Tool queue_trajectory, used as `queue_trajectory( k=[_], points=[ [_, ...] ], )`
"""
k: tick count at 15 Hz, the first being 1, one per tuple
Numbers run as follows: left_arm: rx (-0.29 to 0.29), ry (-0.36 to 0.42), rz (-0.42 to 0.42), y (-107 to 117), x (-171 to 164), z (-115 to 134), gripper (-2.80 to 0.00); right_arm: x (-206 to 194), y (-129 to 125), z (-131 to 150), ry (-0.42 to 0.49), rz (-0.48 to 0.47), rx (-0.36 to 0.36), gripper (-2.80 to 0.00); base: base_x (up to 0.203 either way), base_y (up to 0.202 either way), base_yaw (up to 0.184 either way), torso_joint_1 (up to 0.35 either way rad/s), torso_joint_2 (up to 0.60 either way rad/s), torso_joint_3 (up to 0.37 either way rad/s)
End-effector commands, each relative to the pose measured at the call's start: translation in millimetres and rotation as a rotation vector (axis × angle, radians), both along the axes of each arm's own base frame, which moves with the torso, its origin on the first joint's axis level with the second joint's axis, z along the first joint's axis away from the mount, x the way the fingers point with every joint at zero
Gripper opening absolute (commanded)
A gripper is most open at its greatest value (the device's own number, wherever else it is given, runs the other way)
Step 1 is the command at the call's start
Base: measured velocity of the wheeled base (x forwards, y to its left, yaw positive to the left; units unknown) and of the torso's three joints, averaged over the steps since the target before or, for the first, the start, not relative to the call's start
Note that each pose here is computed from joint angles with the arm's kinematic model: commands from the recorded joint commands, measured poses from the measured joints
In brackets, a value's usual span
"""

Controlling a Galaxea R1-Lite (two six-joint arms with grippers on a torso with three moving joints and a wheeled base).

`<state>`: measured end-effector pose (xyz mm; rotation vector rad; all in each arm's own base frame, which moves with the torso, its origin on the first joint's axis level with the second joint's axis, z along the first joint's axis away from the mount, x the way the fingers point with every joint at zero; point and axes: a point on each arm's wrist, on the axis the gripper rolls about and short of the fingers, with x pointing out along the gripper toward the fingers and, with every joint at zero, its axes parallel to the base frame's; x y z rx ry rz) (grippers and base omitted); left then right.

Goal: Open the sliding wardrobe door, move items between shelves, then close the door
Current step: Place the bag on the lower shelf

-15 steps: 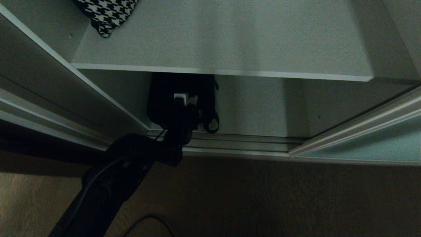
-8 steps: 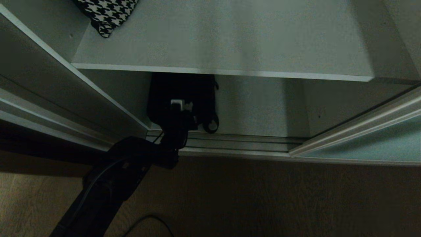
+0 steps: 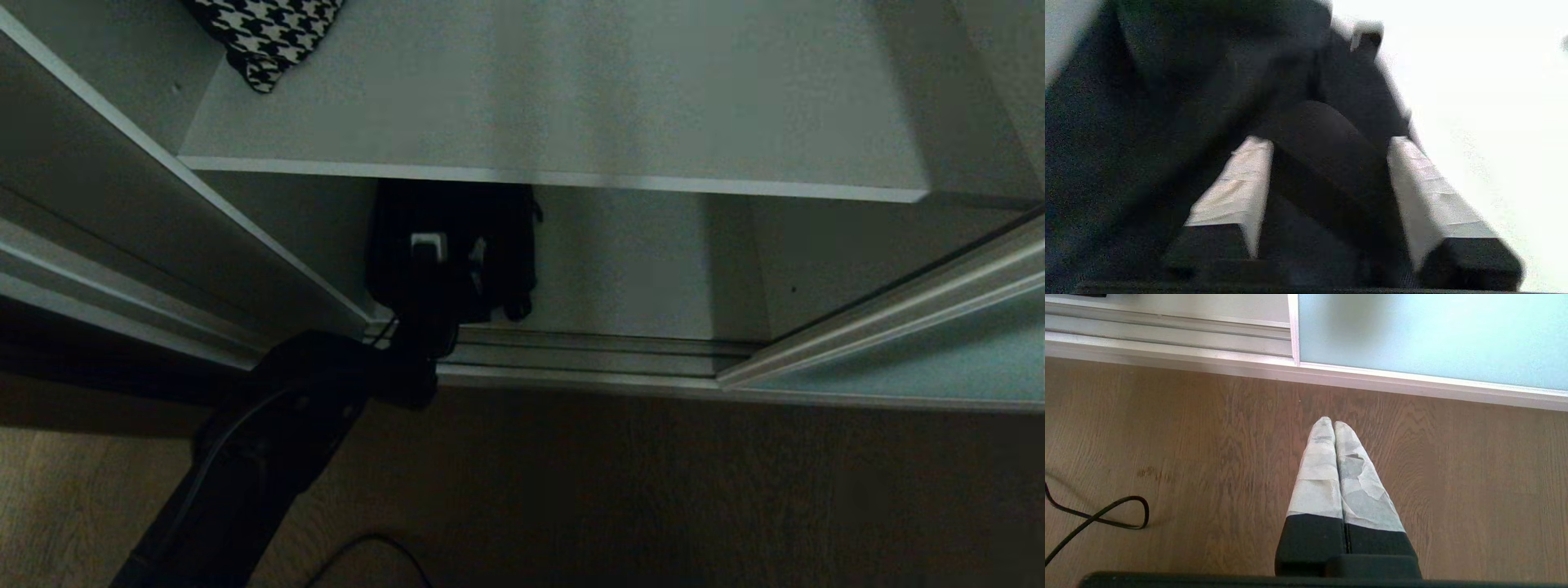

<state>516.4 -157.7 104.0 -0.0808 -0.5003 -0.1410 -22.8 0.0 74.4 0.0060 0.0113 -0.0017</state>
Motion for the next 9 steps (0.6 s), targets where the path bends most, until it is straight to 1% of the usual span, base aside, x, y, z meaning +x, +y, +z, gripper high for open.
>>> queue_trajectory(
  k=[1, 2, 3, 5, 8, 9],
  points=[
    [-0.026, -0.067, -0.001, 2, -6, 26, 0.0, 0, 0, 0, 0.0, 0.0, 0.0, -2.8, 0.0, 0.0, 0.0, 0.0, 0.0, 0.0],
    [-0.041, -0.092, 0.001, 4, -9, 35, 0.0, 0, 0, 0, 0.001, 0.0, 0.0, -2.8, 0.0, 0.0, 0.0, 0.0, 0.0, 0.0],
    [-0.051, -0.098, 0.015, 7, -9, 39, 0.0, 0, 0, 0, 0.001, 0.0, 0.0, -2.8, 0.0, 0.0, 0.0, 0.0, 0.0, 0.0],
    [-0.053, -0.101, 0.033, 15, -6, 38, 0.0, 0, 0, 0, -0.001, 0.0, 0.0, -2.8, 0.0, 0.0, 0.0, 0.0, 0.0, 0.0],
    [-0.065, -0.134, 0.043, 20, -8, 43, 0.0, 0, 0, 0, 0.001, 0.0, 0.0, -2.8, 0.0, 0.0, 0.0, 0.0, 0.0, 0.0],
    [-0.076, -0.149, 0.048, 20, -10, 49, 0.0, 0, 0, 0, 0.001, 0.0, 0.0, -2.8, 0.0, 0.0, 0.0, 0.0, 0.0, 0.0]
  ],
)
